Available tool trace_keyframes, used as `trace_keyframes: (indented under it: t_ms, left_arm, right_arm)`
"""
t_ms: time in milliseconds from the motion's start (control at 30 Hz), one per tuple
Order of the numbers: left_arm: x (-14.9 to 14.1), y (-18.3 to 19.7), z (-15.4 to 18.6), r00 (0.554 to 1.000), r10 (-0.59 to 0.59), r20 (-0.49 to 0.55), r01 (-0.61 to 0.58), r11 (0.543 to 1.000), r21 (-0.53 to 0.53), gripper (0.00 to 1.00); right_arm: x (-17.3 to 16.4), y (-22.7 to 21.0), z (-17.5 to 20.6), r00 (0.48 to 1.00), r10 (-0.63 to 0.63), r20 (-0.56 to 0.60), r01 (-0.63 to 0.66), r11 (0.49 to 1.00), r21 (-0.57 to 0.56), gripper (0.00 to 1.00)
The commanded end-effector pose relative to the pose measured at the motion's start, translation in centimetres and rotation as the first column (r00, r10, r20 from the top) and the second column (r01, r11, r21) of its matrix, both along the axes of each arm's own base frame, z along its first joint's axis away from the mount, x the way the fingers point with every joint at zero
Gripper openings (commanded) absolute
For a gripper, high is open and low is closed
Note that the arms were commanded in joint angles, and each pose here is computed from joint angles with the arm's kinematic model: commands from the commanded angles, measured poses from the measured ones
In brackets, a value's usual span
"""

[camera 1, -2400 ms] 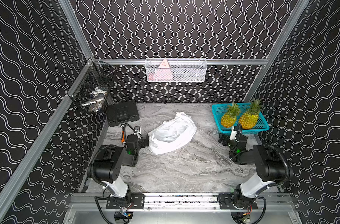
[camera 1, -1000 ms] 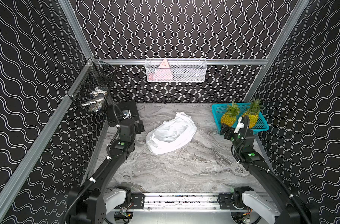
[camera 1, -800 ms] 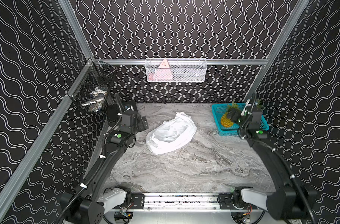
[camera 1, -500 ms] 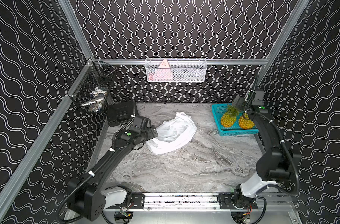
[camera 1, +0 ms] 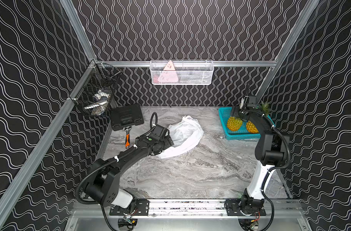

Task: Place the pineapple into a plastic bag & tie a knot
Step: Adjust the plastic bag at the center of the board.

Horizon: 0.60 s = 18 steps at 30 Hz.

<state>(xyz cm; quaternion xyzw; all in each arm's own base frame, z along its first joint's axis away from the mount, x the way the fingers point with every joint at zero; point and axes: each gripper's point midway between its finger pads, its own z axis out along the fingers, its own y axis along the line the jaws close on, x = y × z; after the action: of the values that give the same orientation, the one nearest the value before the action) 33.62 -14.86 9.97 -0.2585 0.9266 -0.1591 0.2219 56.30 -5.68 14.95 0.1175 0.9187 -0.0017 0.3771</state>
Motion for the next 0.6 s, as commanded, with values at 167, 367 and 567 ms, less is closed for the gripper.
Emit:
trace_keyframes:
  t_ms: [167, 367, 567]
  left_arm:
    - [0.7, 1.8, 0.3, 0.997, -0.039, 0.062, 0.029, 0.989, 0.147, 0.00]
    - [0.7, -1.0, 1.2, 0.945, -0.321, 0.071, 0.306, 0.938, 0.162, 0.00]
    - [-1.0, -4.4, 2.5, 0.839, -0.535, 0.096, 0.526, 0.844, 0.109, 0.00]
  right_arm:
    - [-1.3, 2.0, 2.6, 0.983, 0.153, 0.099, -0.144, 0.985, -0.090, 0.11]
    - [-3.8, 3.2, 9.2, 0.958, 0.227, 0.177, -0.195, 0.964, -0.183, 0.00]
    - [-9.5, 8.4, 19.8, 0.885, 0.373, 0.279, -0.323, 0.923, -0.209, 0.00]
